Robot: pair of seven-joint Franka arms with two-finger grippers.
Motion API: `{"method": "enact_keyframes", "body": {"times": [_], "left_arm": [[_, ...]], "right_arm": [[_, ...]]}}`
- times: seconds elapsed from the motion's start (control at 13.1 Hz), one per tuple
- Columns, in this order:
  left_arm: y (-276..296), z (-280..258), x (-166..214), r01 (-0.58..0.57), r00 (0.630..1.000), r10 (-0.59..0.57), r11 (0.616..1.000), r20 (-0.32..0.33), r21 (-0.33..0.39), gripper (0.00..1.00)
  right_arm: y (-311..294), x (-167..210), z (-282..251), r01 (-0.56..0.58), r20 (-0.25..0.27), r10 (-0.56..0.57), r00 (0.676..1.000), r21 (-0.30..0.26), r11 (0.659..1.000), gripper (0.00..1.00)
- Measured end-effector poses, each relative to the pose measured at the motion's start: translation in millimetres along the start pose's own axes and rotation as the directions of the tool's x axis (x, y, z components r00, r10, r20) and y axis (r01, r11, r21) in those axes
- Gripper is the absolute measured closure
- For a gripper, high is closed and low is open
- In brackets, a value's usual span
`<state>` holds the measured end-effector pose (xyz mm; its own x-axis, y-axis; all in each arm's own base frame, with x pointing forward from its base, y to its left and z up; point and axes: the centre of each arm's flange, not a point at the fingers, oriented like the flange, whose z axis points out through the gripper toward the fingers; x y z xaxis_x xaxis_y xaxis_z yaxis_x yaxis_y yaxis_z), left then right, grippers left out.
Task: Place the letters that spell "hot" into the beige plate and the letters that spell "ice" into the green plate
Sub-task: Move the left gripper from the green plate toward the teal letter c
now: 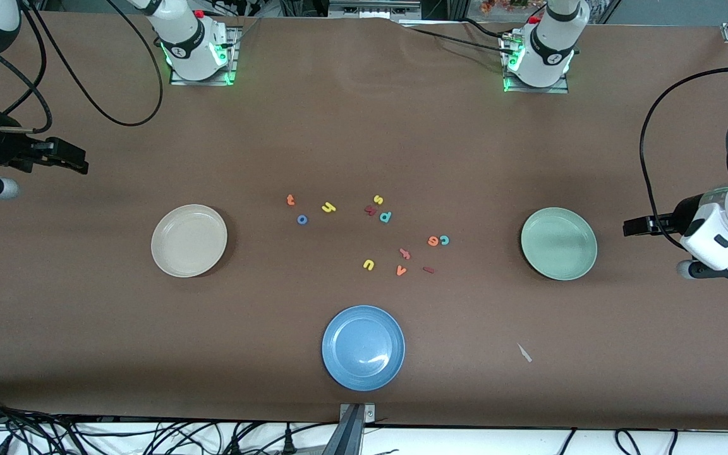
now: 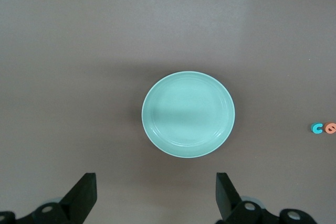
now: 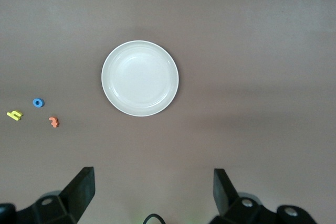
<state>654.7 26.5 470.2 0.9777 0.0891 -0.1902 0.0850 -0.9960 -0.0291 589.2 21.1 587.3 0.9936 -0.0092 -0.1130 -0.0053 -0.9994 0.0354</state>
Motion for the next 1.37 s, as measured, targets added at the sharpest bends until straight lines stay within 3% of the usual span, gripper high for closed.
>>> {"method": "enact_keyframes", "body": {"times": [0.92, 1.37], "left_arm": [[74.1, 11.3, 0.4, -0.110, 0.992, 0.111, 0.994, -0.053, 0.008, 0.01], [87.3, 31.3, 3.4, -0.057, 0.995, 0.058, 0.998, -0.078, 0.019, 0.00]], "right_arm": [[0.0, -0.1, 0.1, 0.000, 0.001, 0.000, 1.000, 0.000, 1.000, 0.00], [0.0, -0.1, 0.1, 0.000, 0.001, 0.000, 1.000, 0.000, 1.000, 0.00]]}}
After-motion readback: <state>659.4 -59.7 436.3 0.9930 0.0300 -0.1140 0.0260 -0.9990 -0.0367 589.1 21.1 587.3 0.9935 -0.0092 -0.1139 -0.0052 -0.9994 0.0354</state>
